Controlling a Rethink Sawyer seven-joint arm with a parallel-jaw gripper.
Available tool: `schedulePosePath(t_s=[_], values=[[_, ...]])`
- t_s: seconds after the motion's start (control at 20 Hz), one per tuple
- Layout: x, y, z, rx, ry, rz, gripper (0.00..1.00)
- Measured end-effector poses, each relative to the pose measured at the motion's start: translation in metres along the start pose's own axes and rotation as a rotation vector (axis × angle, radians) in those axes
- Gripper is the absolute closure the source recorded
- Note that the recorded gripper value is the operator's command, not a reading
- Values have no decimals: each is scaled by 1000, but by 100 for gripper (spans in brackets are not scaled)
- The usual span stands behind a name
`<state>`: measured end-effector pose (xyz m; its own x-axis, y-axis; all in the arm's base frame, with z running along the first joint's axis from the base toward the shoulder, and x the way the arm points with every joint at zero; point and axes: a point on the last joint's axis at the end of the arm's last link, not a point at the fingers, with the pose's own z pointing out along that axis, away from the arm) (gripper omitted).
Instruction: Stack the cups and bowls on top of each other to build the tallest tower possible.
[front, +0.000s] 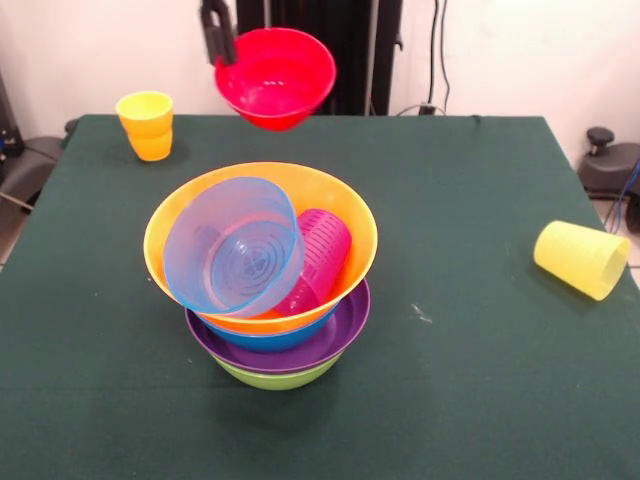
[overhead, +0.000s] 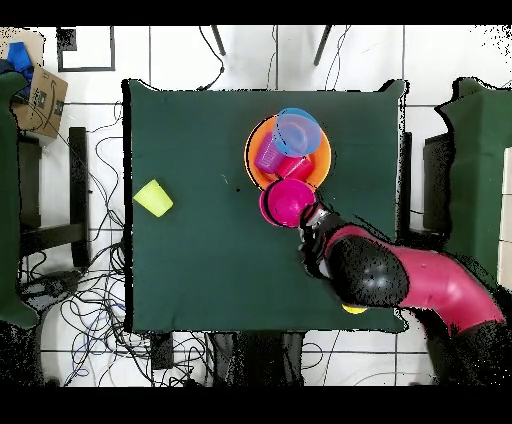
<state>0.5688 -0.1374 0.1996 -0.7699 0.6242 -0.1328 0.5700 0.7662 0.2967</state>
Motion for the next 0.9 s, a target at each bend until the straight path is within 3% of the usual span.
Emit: schedulePosePath(t_s=[0.2,0.4,0.9], values=[[-23,1,-14,-15,35,-22,100],[-35,10,-21,-25,49,-54,100],[-54,45,-17,-86,35,-100,100]])
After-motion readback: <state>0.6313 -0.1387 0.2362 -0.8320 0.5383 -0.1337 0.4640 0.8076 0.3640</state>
